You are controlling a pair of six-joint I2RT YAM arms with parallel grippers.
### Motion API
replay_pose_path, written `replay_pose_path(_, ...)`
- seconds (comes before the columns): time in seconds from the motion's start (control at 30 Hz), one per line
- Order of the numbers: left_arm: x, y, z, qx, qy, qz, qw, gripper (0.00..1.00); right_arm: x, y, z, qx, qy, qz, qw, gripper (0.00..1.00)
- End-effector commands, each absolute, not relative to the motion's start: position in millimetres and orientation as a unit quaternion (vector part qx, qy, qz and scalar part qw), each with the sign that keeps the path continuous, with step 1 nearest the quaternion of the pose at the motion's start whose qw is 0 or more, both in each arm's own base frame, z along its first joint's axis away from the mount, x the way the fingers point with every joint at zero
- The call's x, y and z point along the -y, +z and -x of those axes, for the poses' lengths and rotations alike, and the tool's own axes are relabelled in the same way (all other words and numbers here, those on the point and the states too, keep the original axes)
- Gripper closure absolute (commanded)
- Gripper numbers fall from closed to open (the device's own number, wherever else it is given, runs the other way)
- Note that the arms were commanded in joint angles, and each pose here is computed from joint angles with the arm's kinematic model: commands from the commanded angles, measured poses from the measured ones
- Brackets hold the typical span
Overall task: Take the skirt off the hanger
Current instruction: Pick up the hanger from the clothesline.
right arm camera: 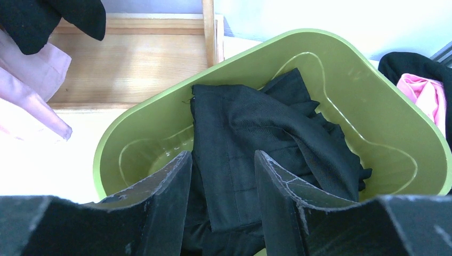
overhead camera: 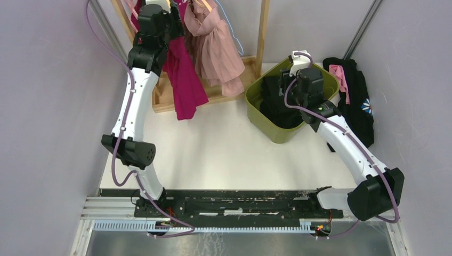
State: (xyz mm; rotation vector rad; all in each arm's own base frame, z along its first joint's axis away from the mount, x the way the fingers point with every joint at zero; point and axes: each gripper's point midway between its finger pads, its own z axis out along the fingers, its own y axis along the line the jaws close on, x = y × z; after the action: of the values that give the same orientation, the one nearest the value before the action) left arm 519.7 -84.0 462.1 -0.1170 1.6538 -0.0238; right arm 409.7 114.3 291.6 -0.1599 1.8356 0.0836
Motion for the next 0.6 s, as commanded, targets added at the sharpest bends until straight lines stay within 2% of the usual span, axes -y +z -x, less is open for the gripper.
replay_pose_path(0.0,62,496,-496,-0.713,0.033,0.05,0.698,0.3,-114,322,-408,-0.763,0.049,0.055,0.643,0.47)
replay_pose_path(0.13,63,481,-507,-0.726,0.046,0.044,0.685,0.34,-114,325,-407,-0.761,0.05,0.057,0.644,0.47)
replay_pose_path(0.3,66,454,-528,-0.743,0.057,0.036,0.666,0.5,-109,329,-403,-0.758,0.041,0.056,0.649,0.47)
replay_pose_path(0.43,73,451,-540,-0.74,0.046,0.025,0.671,0.61,-107,330,-401,-0.757,0.036,0.056,0.651,0.47)
replay_pose_path(0.5,76,454,-546,-0.735,0.04,0.021,0.676,0.69,-107,330,-401,-0.757,0.035,0.056,0.65,0.47)
replay_pose_path(0.57,75,455,-550,-0.734,0.043,0.02,0.677,0.71,-106,331,-401,-0.756,0.034,0.057,0.651,0.47)
